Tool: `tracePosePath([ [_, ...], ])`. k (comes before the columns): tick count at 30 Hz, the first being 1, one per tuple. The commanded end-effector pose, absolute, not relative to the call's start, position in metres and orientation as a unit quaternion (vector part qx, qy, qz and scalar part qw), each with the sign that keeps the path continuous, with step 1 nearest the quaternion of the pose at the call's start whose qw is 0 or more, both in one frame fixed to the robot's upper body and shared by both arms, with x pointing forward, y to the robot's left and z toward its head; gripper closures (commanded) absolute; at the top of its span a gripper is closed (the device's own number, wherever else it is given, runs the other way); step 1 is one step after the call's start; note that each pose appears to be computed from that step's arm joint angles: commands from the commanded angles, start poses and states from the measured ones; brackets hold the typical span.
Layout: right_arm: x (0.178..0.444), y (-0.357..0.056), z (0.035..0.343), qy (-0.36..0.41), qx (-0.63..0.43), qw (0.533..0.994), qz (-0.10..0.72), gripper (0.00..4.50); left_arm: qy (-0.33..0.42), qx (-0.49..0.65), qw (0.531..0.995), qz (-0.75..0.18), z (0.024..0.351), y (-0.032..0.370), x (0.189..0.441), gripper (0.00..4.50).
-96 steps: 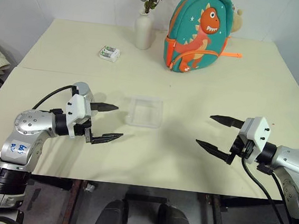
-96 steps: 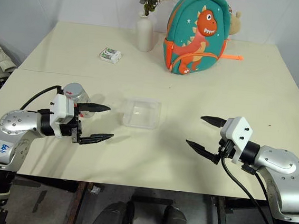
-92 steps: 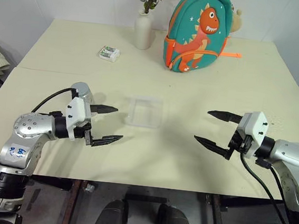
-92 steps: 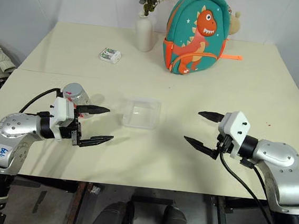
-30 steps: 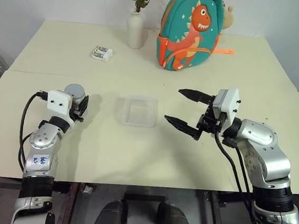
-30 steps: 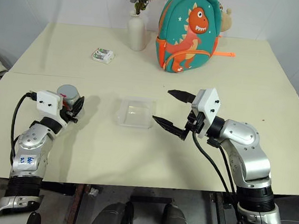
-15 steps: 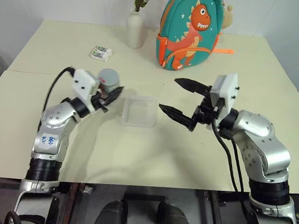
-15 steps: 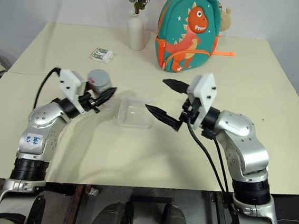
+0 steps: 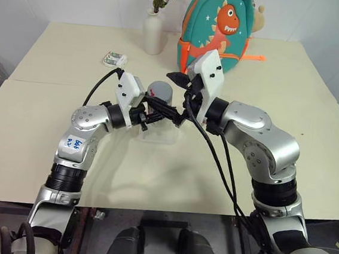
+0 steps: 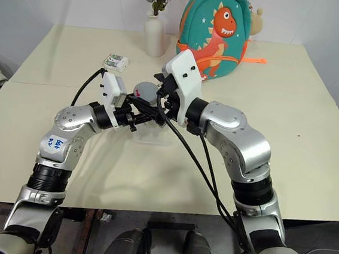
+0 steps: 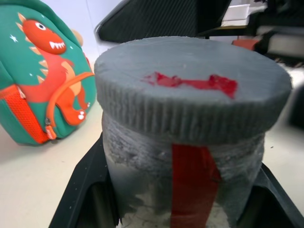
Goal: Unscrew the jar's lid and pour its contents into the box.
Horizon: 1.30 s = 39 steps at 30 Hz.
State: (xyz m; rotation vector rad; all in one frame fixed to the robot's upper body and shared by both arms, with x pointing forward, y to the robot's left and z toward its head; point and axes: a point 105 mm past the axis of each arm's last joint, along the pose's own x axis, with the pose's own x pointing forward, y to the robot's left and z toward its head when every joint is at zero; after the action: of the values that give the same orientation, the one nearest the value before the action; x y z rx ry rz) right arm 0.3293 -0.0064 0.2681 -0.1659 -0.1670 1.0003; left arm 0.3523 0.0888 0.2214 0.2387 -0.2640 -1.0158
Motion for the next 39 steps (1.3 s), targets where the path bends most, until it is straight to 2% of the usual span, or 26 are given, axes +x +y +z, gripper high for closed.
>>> tracePosePath([
  [1,0.328,-0.003,0.276,-0.098,-0.083,0.872,0.473,0.0,-0.15,0.109,0.848,-0.496,0.235,0.083,0.346,2.45],
  [9,0.332,-0.006,0.276,-0.101,-0.076,0.877,0.464,0.0,-0.148,0.1,0.851,-0.495,0.234,0.081,0.346,2.45],
  [12,0.332,-0.005,0.277,-0.105,-0.073,0.876,0.465,0.64,-0.145,0.098,0.85,-0.497,0.232,0.081,0.345,2.45],
  [16,0.327,-0.003,0.279,-0.115,-0.073,0.867,0.479,1.88,-0.143,0.096,0.85,-0.498,0.232,0.081,0.345,2.45],
  [22,0.316,0.0,0.284,-0.12,-0.058,0.84,0.526,1.88,-0.135,0.094,0.842,-0.514,0.227,0.077,0.342,2.45],
  [30,0.289,-0.009,0.285,-0.103,-0.094,0.726,0.674,1.88,-0.12,0.095,0.777,-0.611,0.219,0.054,0.319,2.45],
  [32,0.29,-0.014,0.284,-0.095,-0.103,0.705,0.695,1.88,-0.119,0.095,0.756,-0.637,0.218,0.048,0.313,2.45],
  [35,0.303,-0.019,0.28,-0.075,-0.119,0.697,0.703,1.88,-0.118,0.095,0.73,-0.666,0.217,0.041,0.304,2.45],
  [39,0.309,-0.021,0.281,-0.065,-0.113,0.688,0.714,1.88,-0.121,0.092,0.724,-0.673,0.219,0.039,0.303,2.45],
])
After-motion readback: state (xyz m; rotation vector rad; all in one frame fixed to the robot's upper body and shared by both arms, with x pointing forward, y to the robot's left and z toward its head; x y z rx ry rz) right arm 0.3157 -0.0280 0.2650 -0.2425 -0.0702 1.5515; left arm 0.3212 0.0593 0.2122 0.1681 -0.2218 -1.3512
